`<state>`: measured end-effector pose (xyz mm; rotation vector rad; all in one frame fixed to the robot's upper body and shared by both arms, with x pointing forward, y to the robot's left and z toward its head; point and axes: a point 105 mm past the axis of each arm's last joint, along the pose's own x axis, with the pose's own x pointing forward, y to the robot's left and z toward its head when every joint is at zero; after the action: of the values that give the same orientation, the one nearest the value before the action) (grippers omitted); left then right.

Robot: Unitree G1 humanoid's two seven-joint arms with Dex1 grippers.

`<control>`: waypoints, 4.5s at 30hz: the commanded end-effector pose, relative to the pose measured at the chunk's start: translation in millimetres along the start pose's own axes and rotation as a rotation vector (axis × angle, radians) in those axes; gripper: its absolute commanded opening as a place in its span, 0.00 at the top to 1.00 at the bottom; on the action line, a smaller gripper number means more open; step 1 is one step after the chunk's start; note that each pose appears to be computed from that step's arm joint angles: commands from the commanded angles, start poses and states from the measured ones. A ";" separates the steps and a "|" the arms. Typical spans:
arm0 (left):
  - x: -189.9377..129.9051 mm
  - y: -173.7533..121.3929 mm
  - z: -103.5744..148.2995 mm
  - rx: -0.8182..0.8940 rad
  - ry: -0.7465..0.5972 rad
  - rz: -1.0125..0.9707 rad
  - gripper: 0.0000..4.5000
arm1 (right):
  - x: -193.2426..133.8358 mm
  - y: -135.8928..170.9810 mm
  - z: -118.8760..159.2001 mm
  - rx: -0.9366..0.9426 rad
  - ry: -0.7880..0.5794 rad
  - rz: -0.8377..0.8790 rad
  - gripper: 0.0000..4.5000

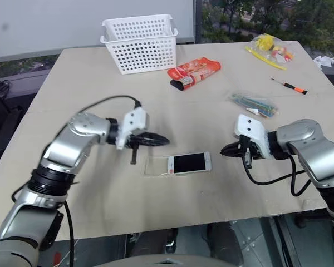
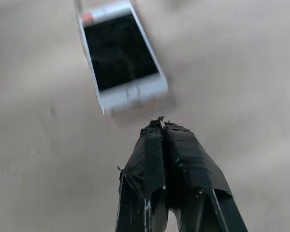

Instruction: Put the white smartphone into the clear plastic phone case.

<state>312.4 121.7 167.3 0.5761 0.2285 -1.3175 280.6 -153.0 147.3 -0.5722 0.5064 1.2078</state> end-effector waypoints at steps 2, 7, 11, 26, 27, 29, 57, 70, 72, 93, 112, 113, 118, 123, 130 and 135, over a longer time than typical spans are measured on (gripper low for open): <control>-24.1 -1.7 -17.6 -0.029 0.099 0.030 1.00 | -1.6 0.6 -6.1 -0.007 0.031 -0.010 0.99; -43.8 -16.2 -53.6 -0.111 0.255 0.015 1.00 | 8.1 2.5 -10.2 -0.007 0.045 -0.004 0.99; -42.0 -21.0 -63.7 -0.127 0.281 0.020 1.00 | 11.4 5.0 -7.5 -0.011 0.042 0.005 0.99; -12.5 -45.6 -64.0 -0.151 0.249 -0.077 1.00 | 21.8 9.1 -10.7 -0.029 0.092 0.010 0.99; -13.4 -45.3 -64.6 -0.152 0.252 -0.075 1.00 | 22.5 9.5 -10.3 -0.030 0.091 0.013 0.99; -15.2 -43.7 -65.0 -0.154 0.253 -0.066 1.00 | 23.2 10.1 -10.2 -0.029 0.091 0.016 0.99; 23.1 -44.8 -40.9 -0.138 0.117 -0.050 1.00 | 53.8 29.7 22.2 -0.178 0.088 0.103 0.99; 24.1 -38.1 -42.1 -0.142 0.112 -0.020 1.00 | 59.1 14.0 21.7 -0.194 0.104 0.035 0.99; 21.9 -36.7 -43.9 -0.141 0.117 -0.016 1.00 | 55.2 9.0 19.4 -0.189 0.112 0.016 0.99; 17.7 -19.7 -13.0 -0.159 -0.058 0.002 1.00 | 28.1 3.7 44.4 -0.142 -0.097 -0.027 0.99; 36.3 -48.8 -42.7 -0.271 -0.002 -0.123 1.00 | 42.3 14.4 37.3 -0.127 -0.084 0.003 0.99; 36.9 -49.7 -45.5 -0.270 0.008 -0.125 1.00 | 41.8 14.1 37.1 -0.126 -0.082 0.000 0.99; 40.0 -54.0 -56.1 -0.274 0.040 -0.141 1.00 | 38.9 11.7 35.2 -0.119 -0.072 -0.021 0.99; 42.4 -54.8 -65.5 -0.282 0.057 -0.144 1.00 | 34.6 13.9 33.8 -0.108 -0.069 -0.011 0.99; 44.4 -54.6 -70.6 -0.280 0.066 -0.150 1.00 | 34.2 32.0 25.9 -0.087 -0.043 0.102 0.99; 44.6 -54.6 -71.2 -0.276 0.069 -0.153 1.00 | 41.7 40.3 22.2 -0.086 -0.013 0.161 0.99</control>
<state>287.1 108.6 91.9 0.3616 0.4146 -1.3957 258.9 -103.0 126.1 -0.5820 0.5177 1.3631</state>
